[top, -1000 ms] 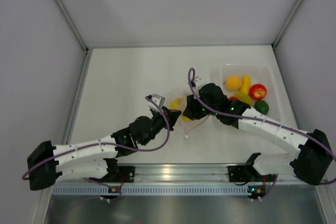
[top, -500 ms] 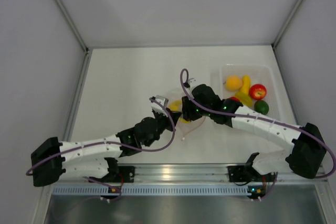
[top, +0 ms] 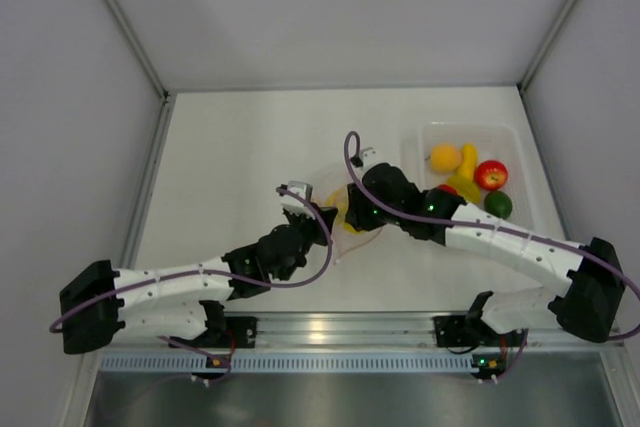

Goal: Open the zip-top bag and remove the fake food
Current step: Pick up the fake fruit from the zipper food storage bag.

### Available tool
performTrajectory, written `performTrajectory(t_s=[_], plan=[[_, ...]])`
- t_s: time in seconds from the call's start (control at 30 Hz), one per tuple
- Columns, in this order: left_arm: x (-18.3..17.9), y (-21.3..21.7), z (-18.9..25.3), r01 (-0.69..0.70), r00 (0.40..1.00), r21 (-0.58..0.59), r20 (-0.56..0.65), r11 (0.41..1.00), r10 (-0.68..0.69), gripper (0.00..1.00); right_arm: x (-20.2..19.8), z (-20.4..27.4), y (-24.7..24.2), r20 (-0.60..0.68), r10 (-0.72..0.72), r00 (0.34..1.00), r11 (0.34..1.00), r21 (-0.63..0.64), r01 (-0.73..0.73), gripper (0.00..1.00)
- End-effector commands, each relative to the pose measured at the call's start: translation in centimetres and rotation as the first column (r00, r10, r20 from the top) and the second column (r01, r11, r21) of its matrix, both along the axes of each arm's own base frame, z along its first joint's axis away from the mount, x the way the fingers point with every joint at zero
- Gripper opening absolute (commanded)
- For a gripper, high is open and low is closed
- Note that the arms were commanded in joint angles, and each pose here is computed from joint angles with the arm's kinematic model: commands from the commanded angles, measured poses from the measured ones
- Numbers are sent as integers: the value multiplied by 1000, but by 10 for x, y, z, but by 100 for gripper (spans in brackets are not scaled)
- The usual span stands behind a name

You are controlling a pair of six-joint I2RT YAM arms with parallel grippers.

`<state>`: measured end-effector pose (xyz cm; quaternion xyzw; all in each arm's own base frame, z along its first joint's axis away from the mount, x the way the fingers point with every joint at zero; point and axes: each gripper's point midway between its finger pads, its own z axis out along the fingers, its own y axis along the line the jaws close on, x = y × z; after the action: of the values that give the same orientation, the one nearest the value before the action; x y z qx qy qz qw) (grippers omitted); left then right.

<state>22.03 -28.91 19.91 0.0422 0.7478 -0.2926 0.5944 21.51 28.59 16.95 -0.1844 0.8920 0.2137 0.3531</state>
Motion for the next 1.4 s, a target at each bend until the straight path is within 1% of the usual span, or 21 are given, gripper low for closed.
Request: performTrajectory(t_s=[0.0, 0.1, 0.2, 0.27, 0.43, 0.6, 0.7, 0.8, 1.03, 1.2, 1.37], plan=[[0, 3, 18, -10, 1000, -41, 29, 999, 11, 0, -7, 30, -1, 51, 60, 997, 996, 69, -63, 0], [-4, 0, 14, 22, 999, -35, 25, 999, -21, 0, -13, 41, -1, 59, 99, 993, 989, 104, -105, 0], [-5, -1, 13, 31, 999, -34, 24, 999, -31, 0, -14, 43, -7, 49, 103, 993, 989, 102, -108, 0], [-4, 0, 12, 26, 999, -28, 25, 999, -25, 0, -18, 42, -8, 34, 132, 991, 985, 109, -135, 0], [-3, 5, 12, 11, 999, -9, 39, 1000, -11, 0, -24, 40, -17, 19, 158, 987, 984, 79, -159, 0], [3, 14, 6, -45, 998, 22, 48, 999, 44, 0, -37, 48, -18, 27, 227, 974, 968, 102, -228, 0], [6, 17, 5, -69, 996, 34, 51, 997, 67, 0, -40, 53, -18, 42, 244, 969, 963, 111, -247, 0], [7, 15, 4, -64, 997, 43, 50, 997, 62, 0, -40, 61, -18, 61, 243, 968, 960, 128, -249, 0], [8, 17, 3, -77, 996, 54, 55, 996, 74, 0, -42, 65, -22, 46, 242, 969, 962, 120, -245, 0], [16, 27, -1, -152, 987, 77, 63, 985, 147, 0, -51, 77, -23, 59, 271, 961, 948, 157, -277, 0], [25, 27, -5, -194, 981, 102, 41, 976, 190, 0, -56, 88, -20, 74, 307, 949, 928, 197, -316, 0]])
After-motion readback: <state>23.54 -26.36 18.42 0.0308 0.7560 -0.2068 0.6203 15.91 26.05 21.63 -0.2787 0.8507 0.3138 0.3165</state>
